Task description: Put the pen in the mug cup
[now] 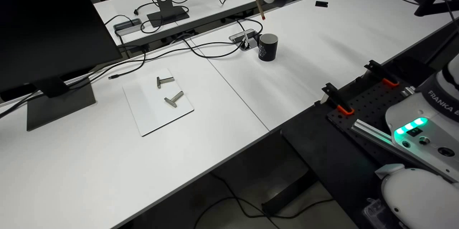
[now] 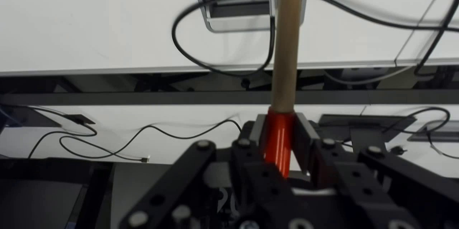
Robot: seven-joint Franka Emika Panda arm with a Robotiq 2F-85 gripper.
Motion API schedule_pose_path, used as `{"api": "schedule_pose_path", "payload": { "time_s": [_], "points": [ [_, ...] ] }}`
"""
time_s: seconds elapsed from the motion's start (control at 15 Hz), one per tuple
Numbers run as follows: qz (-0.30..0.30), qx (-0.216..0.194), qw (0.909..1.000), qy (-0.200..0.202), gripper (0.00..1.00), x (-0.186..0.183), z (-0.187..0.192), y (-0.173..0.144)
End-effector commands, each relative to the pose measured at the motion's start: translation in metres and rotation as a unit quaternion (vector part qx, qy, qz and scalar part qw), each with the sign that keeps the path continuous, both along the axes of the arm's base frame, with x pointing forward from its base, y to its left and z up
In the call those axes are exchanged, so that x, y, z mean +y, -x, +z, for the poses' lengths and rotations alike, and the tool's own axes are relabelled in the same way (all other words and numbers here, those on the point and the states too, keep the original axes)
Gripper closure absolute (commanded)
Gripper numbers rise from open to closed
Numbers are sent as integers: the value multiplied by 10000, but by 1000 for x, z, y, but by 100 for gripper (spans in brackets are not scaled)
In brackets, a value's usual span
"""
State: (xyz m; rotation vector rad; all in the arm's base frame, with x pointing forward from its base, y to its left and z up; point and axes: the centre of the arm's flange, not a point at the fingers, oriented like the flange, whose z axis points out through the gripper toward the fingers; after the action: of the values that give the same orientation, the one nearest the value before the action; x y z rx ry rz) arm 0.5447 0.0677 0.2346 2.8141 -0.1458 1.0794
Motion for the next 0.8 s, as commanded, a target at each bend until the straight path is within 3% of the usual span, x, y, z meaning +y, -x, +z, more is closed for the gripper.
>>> {"api": "schedule_pose_path", "payload": {
  "time_s": [0.0, 0.2, 0.47, 0.73],
  "points": [
    [-295, -570, 9979, 96, 92, 26, -28, 3],
    [-416, -717, 9965, 129, 92, 42, -30, 3],
    [-221, -494, 9969, 563, 92, 36, -44, 19],
    [-659, -505, 9939, 720, 92, 21, -56, 31]
  ]
}}
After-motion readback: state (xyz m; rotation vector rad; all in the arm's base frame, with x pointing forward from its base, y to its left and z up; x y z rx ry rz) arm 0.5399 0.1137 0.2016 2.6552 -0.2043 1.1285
